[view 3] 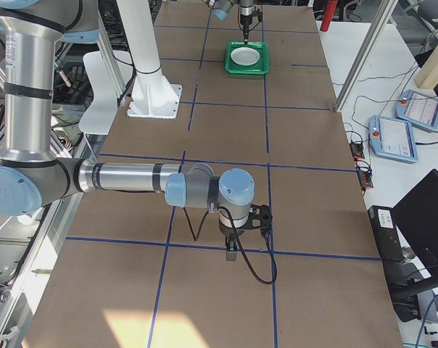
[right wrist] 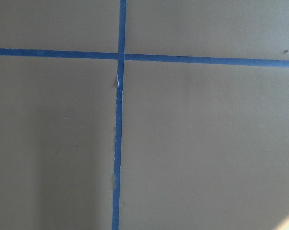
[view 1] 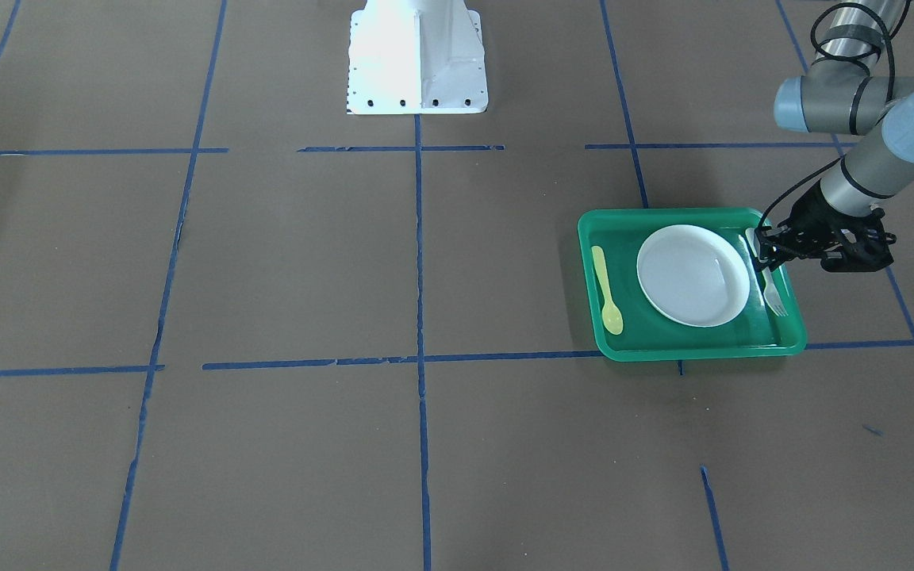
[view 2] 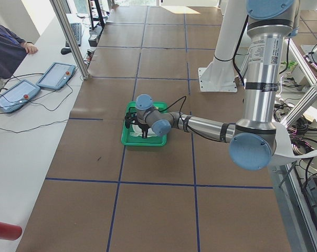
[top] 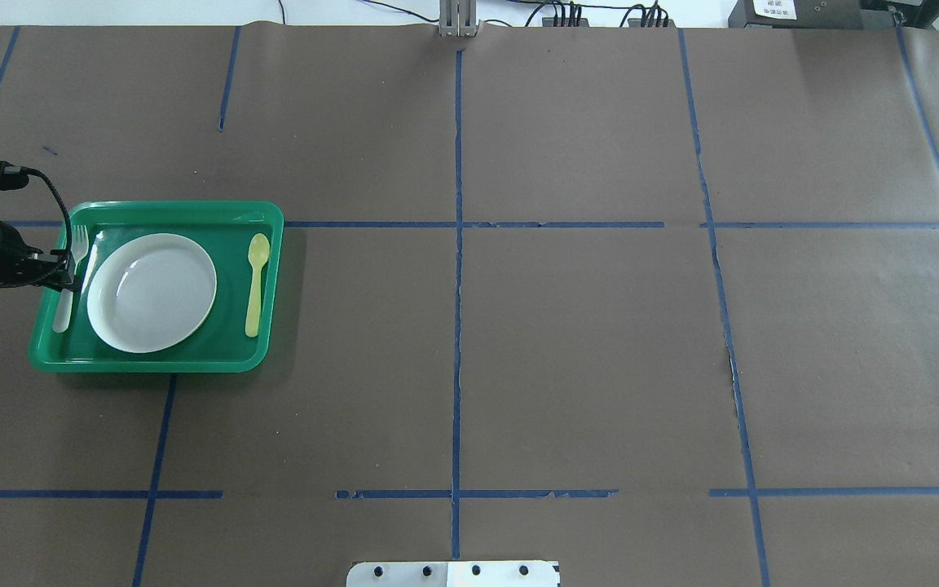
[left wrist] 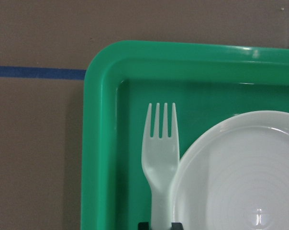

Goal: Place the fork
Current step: 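Carry the fork to the tray edge beside the plate, farthest from spoon, then lower the fork onto the tray and open the left gripper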

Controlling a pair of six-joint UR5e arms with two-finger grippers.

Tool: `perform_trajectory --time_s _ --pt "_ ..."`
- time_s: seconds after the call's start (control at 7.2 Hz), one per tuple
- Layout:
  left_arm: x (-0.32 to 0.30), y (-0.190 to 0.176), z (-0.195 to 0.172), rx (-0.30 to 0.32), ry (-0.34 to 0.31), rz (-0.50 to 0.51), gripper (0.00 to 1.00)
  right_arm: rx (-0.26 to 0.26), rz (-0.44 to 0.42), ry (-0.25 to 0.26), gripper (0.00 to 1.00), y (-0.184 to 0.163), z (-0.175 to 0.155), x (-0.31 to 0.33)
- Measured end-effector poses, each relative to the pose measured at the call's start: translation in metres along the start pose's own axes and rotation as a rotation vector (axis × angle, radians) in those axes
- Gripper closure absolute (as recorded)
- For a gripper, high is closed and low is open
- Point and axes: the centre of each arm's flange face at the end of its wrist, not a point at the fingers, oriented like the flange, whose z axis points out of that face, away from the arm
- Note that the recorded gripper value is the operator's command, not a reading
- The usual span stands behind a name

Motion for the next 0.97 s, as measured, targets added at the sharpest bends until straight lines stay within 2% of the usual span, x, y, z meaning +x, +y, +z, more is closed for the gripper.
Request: perform_trajectory --time_s 0.14,0.56,0.97 --pt "-0.004 0.000 0.004 -0.004 -0.007 -0.004 0.03 0.000 0.000 0.000 0.00 0.000 0.000 0.000" --pt "-0.003 0.000 0.003 -0.005 -0.007 -0.015 0.00 0.000 0.000 0.000 0.00 0.000 0.000 0.000" --pt "-0.020 -0.005 -0.015 0.015 -0.006 -0.040 0.00 0.000 0.000 0.000 0.00 0.000 0.000 0.000"
